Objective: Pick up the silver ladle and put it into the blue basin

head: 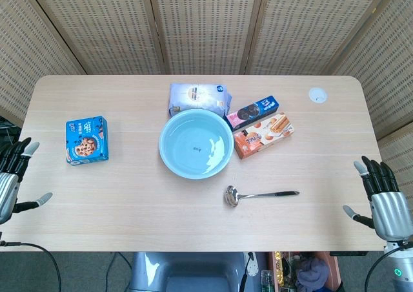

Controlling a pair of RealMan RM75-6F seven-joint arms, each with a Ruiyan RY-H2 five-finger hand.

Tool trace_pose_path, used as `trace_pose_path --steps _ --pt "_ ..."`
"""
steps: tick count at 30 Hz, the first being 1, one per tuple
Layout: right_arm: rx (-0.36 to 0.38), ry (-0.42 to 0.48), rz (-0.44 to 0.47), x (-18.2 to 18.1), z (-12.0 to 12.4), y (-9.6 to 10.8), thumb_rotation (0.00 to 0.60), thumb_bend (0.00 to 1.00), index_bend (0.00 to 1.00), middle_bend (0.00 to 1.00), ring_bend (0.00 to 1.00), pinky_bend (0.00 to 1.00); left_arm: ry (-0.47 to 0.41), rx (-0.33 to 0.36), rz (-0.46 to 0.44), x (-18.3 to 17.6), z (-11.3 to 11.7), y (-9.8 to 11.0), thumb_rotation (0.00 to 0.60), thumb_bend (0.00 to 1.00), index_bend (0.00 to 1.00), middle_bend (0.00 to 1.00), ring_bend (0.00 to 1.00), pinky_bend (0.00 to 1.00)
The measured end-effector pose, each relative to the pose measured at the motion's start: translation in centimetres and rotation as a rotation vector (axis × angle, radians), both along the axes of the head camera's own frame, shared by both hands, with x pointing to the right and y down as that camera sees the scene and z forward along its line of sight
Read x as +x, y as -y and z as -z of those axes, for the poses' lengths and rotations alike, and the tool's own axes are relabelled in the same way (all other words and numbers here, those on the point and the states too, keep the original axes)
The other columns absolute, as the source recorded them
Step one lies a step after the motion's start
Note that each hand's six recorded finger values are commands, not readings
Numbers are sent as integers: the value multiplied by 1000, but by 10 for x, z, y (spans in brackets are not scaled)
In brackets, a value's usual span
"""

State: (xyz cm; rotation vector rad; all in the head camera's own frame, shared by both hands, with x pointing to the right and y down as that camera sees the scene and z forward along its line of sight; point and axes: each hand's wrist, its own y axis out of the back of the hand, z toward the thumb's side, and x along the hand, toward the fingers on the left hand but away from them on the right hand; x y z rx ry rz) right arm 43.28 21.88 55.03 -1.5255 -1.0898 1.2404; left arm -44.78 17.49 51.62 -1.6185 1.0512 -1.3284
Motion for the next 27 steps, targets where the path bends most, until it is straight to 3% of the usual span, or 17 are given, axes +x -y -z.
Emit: trace_pose_path --steps 7,8,10,12,15,19,27 --pt "-11 -6 0 -2 -2 -2 600 0 0 24 15 9 -5 1 -2 0 0 1 600 0 0 0 0 0" --pt "-15 -3 -2 -3 -3 -2 600 0 0 92 81 76 -6 2 -2 0 0 2 600 0 0 0 0 0" --pt "-27 9 -5 -5 -4 -2 600 0 0 290 295 360 -8 3 -4 1 0 2 600 0 0 0 0 0" --pt "-40 31 -3 -8 -6 -1 600 0 0 538 557 759 -7 2 -6 1 0 2 600 0 0 0 0 0" --pt "-77 69 7 -15 -12 4 600 0 0 816 818 986 -4 3 -9 2 -2 4 600 0 0 0 0 0" --pt "-153 53 25 -25 -29 13 600 0 113 961 960 1000 1 -9 -4 2 -6 7 600 0 0 0 0 0" --pt "-317 -92 60 -55 -76 30 600 49 354 989 977 1000 23 -25 22 -3 -12 13 600 0 0 0 0 0"
